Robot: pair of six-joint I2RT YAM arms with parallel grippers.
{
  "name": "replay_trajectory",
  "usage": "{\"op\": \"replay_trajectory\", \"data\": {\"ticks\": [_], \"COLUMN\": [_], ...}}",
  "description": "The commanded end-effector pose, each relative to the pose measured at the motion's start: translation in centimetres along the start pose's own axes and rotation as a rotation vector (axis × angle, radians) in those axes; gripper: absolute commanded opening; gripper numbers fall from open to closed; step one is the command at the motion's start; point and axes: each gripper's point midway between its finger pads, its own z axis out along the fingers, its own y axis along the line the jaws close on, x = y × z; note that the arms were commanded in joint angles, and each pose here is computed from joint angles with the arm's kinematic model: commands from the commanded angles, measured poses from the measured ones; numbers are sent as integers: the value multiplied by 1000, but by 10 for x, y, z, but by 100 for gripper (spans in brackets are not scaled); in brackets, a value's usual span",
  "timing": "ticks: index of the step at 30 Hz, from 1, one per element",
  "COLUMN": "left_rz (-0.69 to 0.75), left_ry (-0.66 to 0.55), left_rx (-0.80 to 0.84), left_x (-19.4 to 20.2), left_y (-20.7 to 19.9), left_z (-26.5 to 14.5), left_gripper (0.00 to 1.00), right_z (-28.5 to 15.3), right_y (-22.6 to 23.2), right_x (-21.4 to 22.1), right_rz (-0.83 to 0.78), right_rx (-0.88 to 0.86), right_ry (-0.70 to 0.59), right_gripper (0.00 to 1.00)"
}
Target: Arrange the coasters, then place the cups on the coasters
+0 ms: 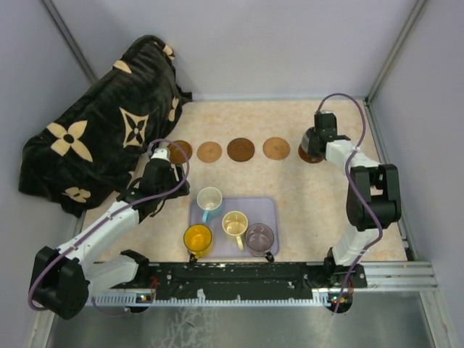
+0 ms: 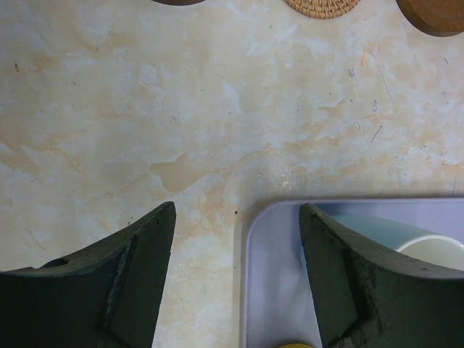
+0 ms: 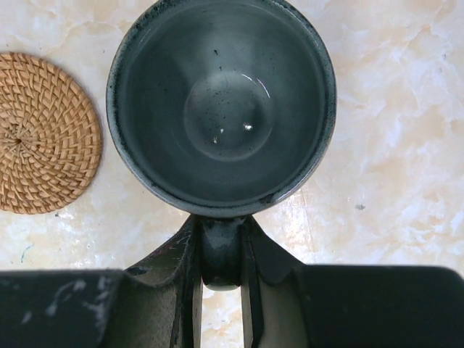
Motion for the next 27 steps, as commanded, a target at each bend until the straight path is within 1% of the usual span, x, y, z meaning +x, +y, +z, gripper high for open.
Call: {"op": "replay_trajectory", "data": {"ticks": [1, 10, 16, 21, 26, 27], "left_rz": [-7, -6, -10, -10, -14, -17], "left_ry": [-31, -36, -32, -35, -43, -44], "left_rx": [15, 8, 10, 8, 6, 4], "left_x": [-12, -12, -12, -12, -13, -13], "left_y": [-7, -5, -5, -4, -3, -2], "left_z": [0, -1, -1, -3, -5, -6], "left_gripper": [75, 75, 75, 75, 75, 75], "right_z": [-5, -14, -15, -31, -36, -37], "right_y": [3, 2, -1, -2, -6, -6], "right_x": [-49, -41, -34, -41, -35, -34], "right_rz": [37, 68, 67, 82, 82, 82], "right_rx": [-19, -24, -9, -14, -3, -4], "right_ry": [-159, -159, -139, -170, -166, -166], "right_gripper": [0, 0, 13, 18, 26, 31]}}
